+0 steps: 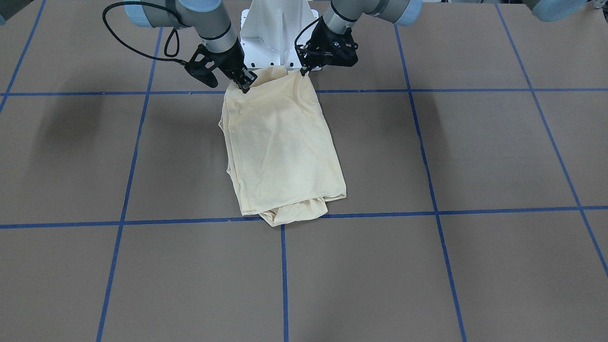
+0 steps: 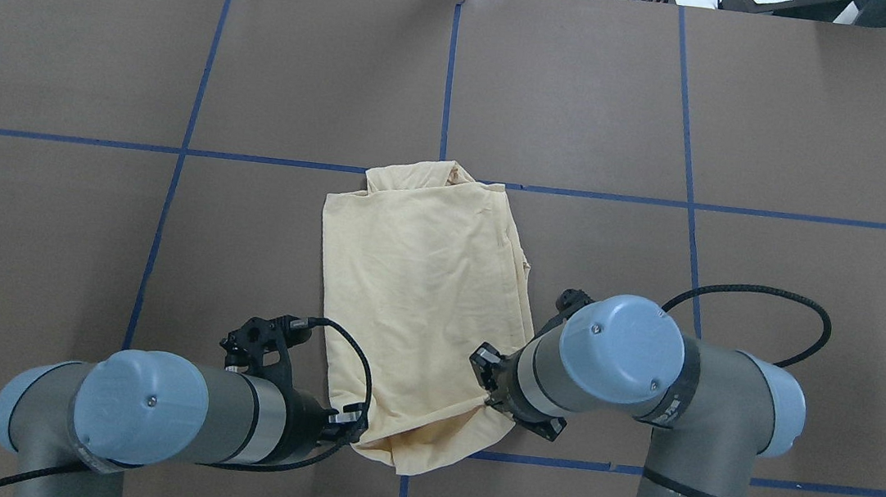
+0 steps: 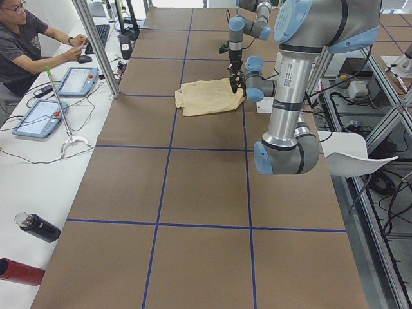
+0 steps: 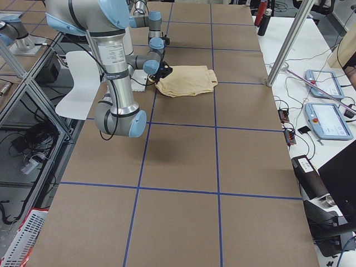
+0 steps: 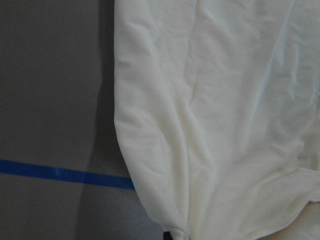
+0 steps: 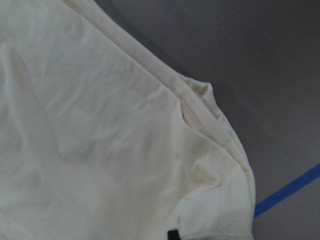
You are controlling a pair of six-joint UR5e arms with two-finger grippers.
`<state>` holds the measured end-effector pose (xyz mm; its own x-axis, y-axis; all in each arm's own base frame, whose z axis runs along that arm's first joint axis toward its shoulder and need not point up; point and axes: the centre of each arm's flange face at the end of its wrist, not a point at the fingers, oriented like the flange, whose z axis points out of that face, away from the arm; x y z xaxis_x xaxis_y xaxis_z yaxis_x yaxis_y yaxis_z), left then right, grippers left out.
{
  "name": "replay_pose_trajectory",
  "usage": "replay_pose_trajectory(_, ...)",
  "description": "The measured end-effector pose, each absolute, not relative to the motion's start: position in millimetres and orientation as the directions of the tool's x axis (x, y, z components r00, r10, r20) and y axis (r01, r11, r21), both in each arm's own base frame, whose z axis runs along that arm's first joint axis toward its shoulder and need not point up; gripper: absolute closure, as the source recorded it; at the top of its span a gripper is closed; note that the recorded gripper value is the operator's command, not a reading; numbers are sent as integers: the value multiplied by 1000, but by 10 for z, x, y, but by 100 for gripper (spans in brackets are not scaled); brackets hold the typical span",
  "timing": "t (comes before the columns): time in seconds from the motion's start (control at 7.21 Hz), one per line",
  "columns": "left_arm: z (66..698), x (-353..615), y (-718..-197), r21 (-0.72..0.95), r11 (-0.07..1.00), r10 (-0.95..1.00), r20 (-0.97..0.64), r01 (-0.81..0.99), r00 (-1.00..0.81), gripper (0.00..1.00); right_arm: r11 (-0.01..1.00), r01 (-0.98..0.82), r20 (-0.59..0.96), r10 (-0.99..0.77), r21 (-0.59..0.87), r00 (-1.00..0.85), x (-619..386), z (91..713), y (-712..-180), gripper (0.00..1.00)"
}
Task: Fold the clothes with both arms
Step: 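Lift both near corners and fold them over toward the shirt's far edge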
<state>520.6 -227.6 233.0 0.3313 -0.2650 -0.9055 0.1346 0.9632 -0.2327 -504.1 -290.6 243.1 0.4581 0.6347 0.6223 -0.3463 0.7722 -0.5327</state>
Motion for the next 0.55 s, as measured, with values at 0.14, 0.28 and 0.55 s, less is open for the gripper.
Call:
replay_pose_trajectory(0.14, 2297, 5094, -2466, -229, 959, -272, -909, 167, 316, 100, 777, -344, 639, 629, -527, 442, -4930, 2352, -3122, 100)
replay_pose_trajectory(0.28, 2265, 4963, -2667, -220, 954, -274, -914, 201, 300, 100, 788, -344, 663, 615, -510, 426, -4870, 2245, -3305, 100)
replay_pose_trajectory(0.55, 2226, 4742, -3017, -183, 950, -254, -924, 254, 284, 100, 819, -350, 715, 570, -455, 405, -4780, 2095, -3643, 100)
